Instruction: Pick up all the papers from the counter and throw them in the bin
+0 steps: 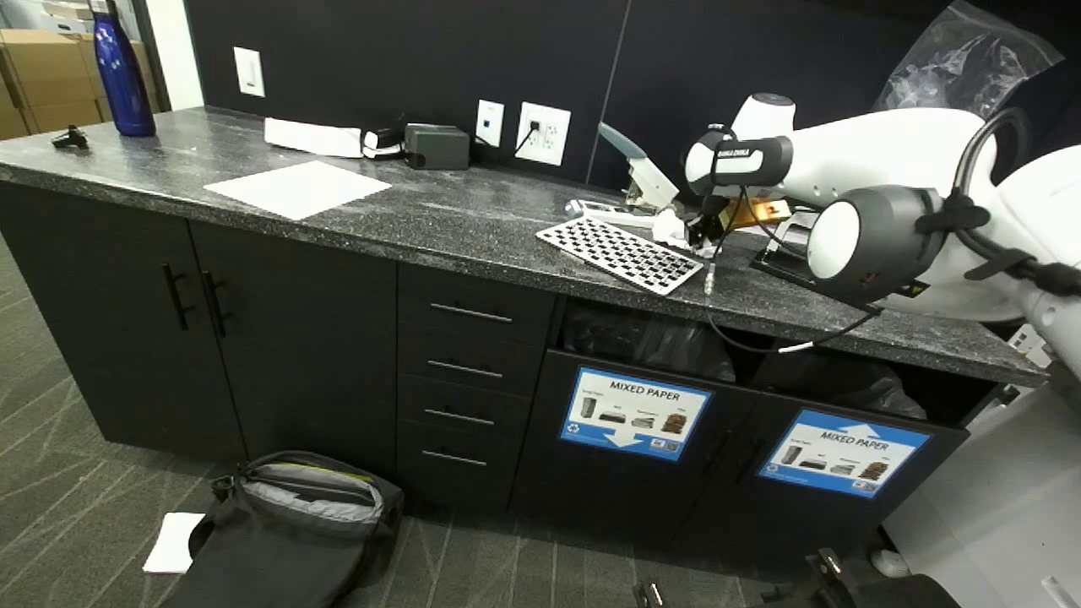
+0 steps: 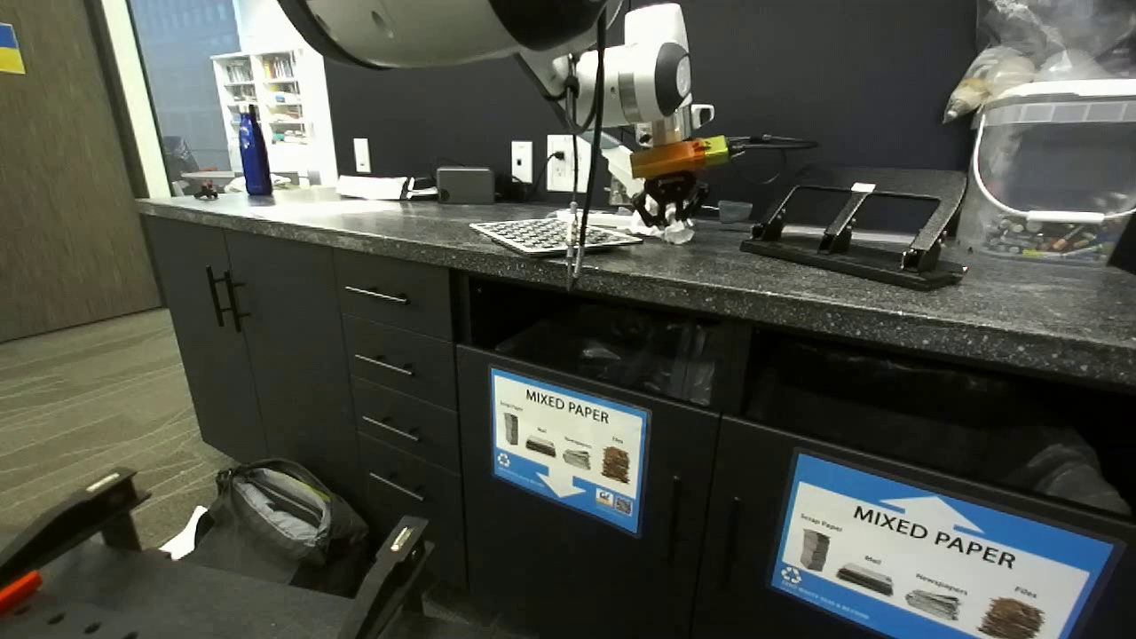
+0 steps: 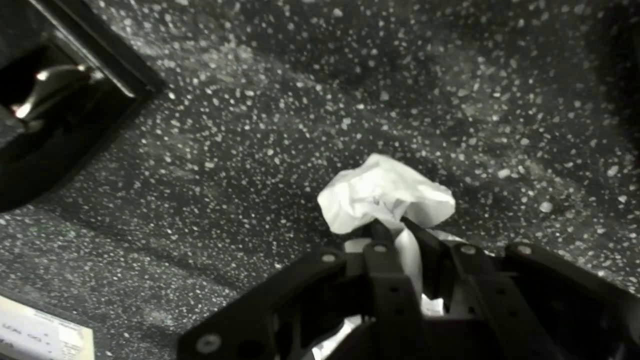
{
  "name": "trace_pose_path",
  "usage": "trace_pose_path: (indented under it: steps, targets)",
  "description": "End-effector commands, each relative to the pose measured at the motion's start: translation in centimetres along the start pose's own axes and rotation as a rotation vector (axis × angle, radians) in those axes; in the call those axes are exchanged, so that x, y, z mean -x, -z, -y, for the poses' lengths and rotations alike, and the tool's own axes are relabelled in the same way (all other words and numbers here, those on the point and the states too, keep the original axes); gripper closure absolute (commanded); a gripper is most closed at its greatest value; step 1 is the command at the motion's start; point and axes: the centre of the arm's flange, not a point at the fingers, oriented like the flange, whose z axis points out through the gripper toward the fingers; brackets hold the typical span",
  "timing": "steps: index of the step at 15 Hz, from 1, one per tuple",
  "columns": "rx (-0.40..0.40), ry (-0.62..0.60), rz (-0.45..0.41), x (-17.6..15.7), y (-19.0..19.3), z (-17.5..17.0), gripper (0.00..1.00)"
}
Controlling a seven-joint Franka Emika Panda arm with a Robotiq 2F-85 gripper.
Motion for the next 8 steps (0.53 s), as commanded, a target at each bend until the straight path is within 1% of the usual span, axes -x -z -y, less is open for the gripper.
trace_pose_path:
  steps: [1,3,5,8]
  targets:
    - [0.109,-0.042,0.052,-1.5,0.6,-0.2,0.92]
    - [0.139,-0.064,0.098,-0.4,2.0,0.0,0.92]
    - [0.143,-0.083,0.156,1.0,4.0,0.5,0.92]
    - [0.075,-0.088,0.287,2.2,7.0,1.5,0.92]
